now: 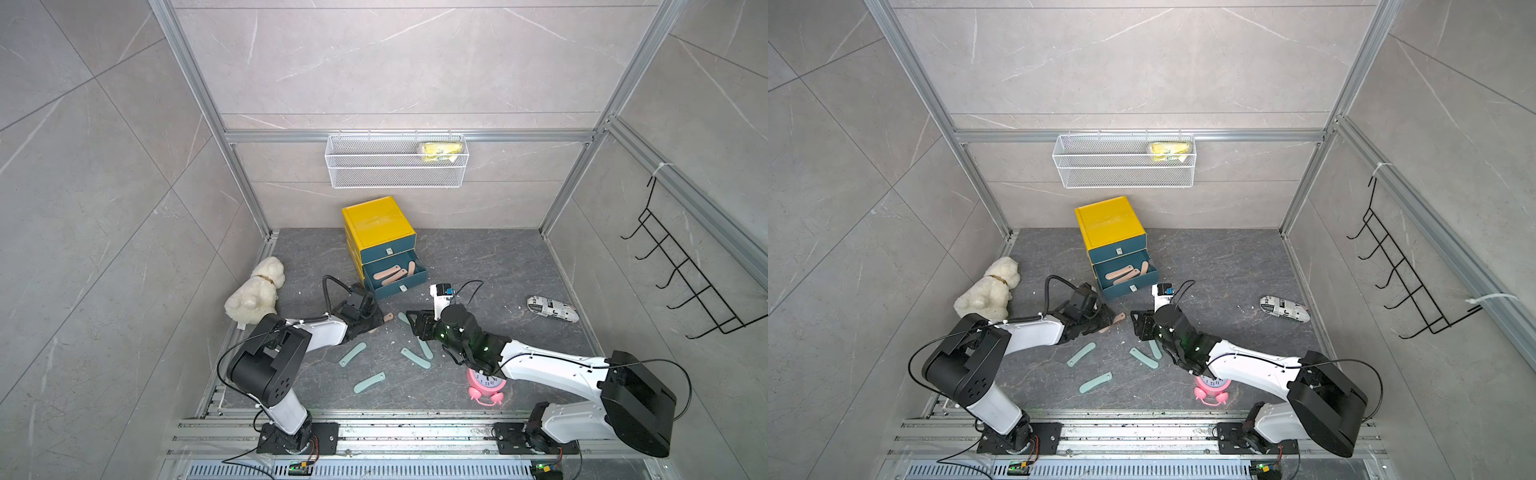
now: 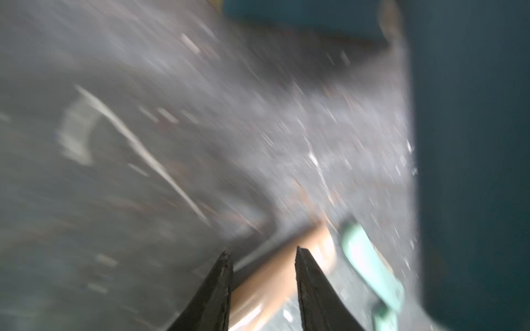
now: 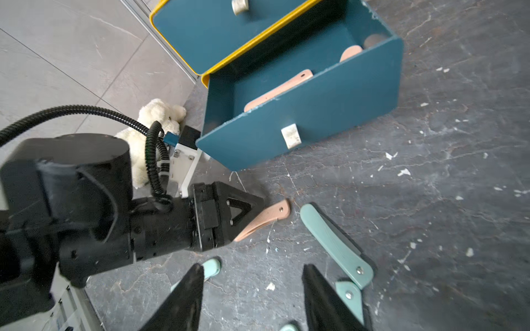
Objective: Place the fruit knives into the drawer by color
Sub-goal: Pick up the fruit knife from the center of the board.
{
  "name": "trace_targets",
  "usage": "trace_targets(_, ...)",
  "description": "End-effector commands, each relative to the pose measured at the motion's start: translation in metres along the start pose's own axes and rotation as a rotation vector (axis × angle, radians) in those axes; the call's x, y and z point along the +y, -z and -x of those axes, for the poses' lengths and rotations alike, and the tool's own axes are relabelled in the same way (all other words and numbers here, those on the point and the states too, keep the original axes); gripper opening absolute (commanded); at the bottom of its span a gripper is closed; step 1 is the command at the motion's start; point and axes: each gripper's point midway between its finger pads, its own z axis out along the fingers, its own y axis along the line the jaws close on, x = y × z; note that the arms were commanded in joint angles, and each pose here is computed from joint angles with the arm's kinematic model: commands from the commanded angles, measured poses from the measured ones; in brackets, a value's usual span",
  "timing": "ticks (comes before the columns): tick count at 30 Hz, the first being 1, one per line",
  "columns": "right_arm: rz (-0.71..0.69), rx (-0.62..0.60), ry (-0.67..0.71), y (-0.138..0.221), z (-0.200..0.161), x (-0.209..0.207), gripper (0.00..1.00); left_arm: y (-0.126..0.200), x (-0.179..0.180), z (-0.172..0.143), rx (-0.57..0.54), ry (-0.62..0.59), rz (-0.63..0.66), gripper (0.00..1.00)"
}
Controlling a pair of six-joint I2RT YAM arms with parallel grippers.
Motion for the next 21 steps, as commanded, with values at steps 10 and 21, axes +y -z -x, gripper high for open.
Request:
trace_targets(10, -0.117, 0.015, 0.011, 0.009, 0.004, -0.018, 0.58, 0.023, 0.011, -0.049, 0.119, -0.180, 0.193, 0.67)
trace_targets(21, -0.137, -0.016, 0.010, 0.029, 0.008, -0.028, 0.58, -0.008, 0.010, -0.036, 0.116, -0.254, 0.312, 0.76)
